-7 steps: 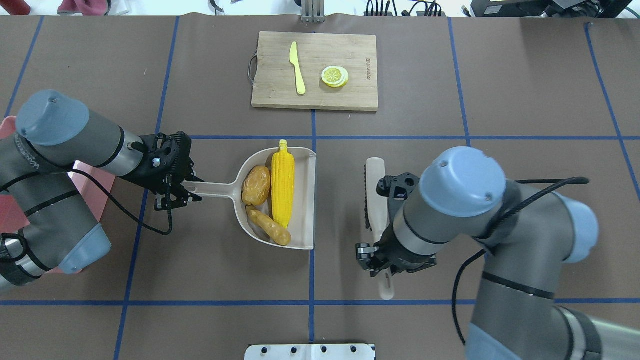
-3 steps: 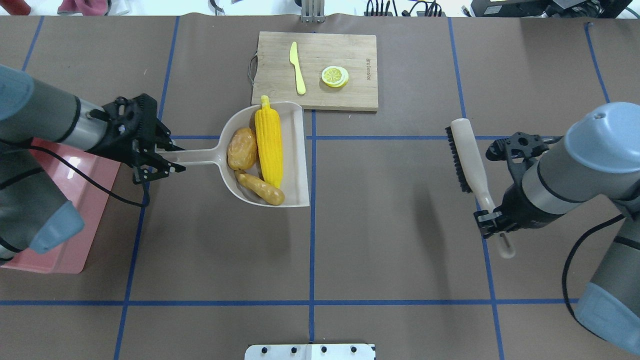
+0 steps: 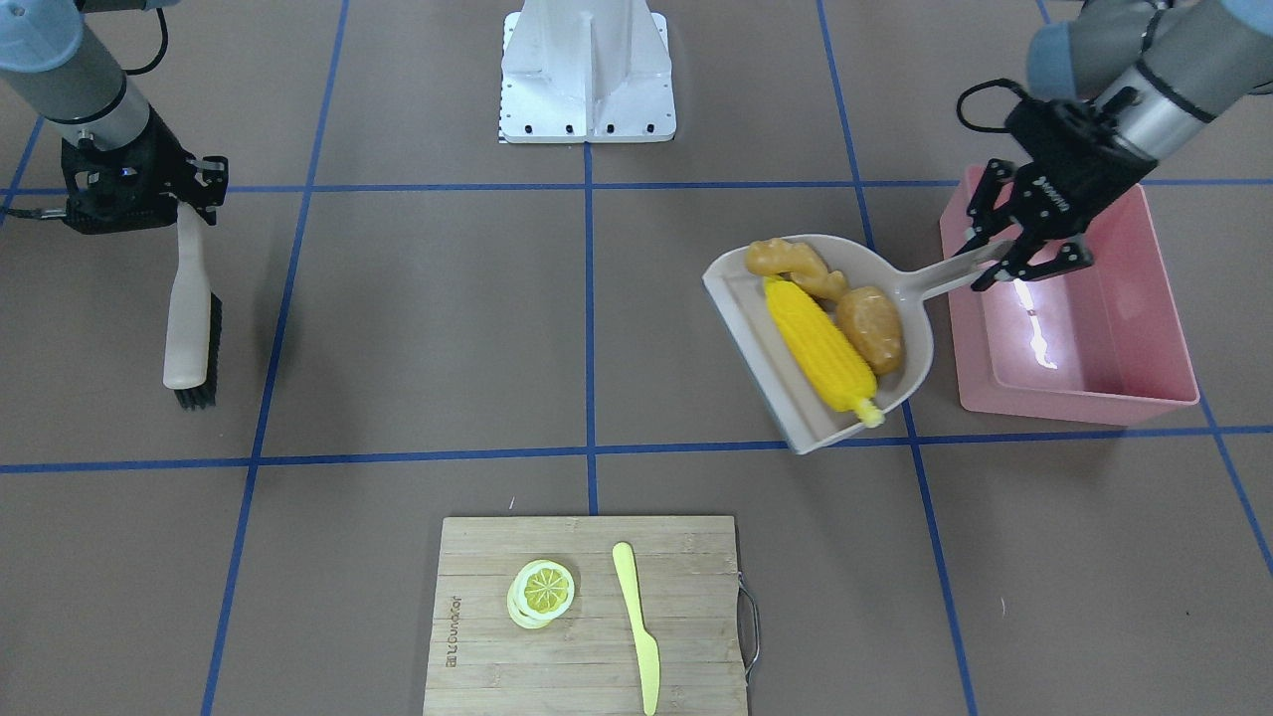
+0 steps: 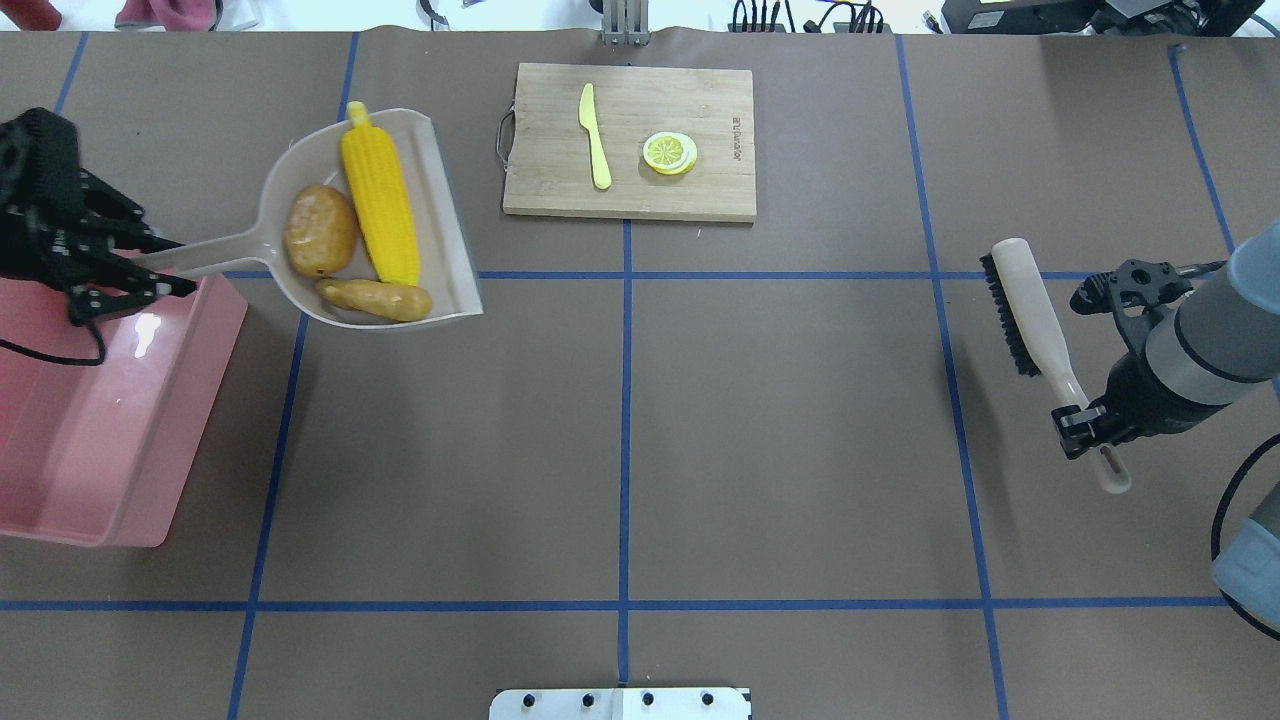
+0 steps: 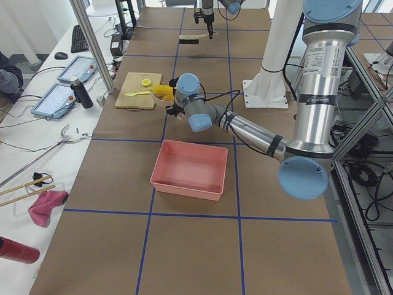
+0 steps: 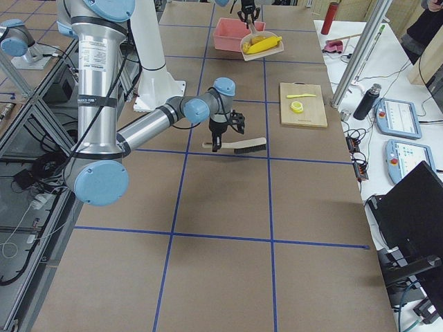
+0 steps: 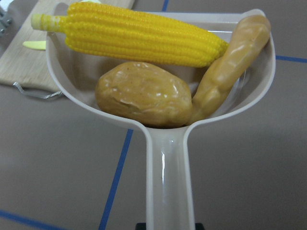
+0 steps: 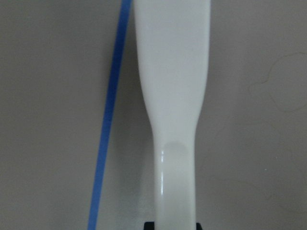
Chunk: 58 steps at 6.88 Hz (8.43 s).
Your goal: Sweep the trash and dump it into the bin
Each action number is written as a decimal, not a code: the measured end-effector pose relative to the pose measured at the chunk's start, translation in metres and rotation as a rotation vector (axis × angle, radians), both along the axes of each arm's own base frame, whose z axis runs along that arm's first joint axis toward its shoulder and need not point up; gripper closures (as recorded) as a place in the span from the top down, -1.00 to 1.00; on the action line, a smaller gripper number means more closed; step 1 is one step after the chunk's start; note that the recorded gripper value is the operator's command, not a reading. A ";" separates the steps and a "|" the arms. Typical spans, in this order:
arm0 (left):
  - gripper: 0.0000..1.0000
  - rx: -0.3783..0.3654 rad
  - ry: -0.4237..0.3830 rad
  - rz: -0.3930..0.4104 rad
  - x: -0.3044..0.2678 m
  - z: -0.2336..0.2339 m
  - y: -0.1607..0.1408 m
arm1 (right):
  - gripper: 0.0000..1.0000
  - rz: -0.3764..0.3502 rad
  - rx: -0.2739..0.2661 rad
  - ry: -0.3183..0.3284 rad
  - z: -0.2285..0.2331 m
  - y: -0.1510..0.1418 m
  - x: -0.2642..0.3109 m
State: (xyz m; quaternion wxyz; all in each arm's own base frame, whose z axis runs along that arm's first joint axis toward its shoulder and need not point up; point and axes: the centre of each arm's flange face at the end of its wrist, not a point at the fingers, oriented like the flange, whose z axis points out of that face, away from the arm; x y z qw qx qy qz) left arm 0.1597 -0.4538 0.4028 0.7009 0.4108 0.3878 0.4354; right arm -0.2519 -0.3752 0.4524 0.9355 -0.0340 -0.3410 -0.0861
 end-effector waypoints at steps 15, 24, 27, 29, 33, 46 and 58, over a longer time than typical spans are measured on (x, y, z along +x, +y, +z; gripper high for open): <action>-1.00 -0.532 -0.263 -0.107 -0.210 0.151 0.174 | 0.24 -0.027 -0.264 -0.076 0.054 0.016 -0.035; -1.00 -0.473 -0.567 0.031 -0.242 0.115 0.137 | 1.00 0.177 -0.047 -0.090 0.003 -0.042 0.031; -1.00 -0.272 -0.451 0.058 -0.251 0.084 0.132 | 1.00 0.230 0.190 -0.050 -0.006 -0.093 0.139; -1.00 -0.081 -0.335 0.103 -0.223 0.060 0.108 | 1.00 0.204 0.178 0.000 0.028 -0.105 0.223; -1.00 0.176 -0.186 0.306 -0.041 0.031 0.019 | 1.00 0.167 0.080 -0.053 0.119 -0.088 0.302; 0.98 0.225 -0.005 0.404 0.219 -0.077 -0.029 | 1.00 0.200 0.007 -0.115 0.222 -0.075 0.311; 0.98 -1.185 -0.230 -0.516 -0.235 0.184 -0.064 | 1.00 0.234 -0.022 -0.051 0.230 -0.076 0.315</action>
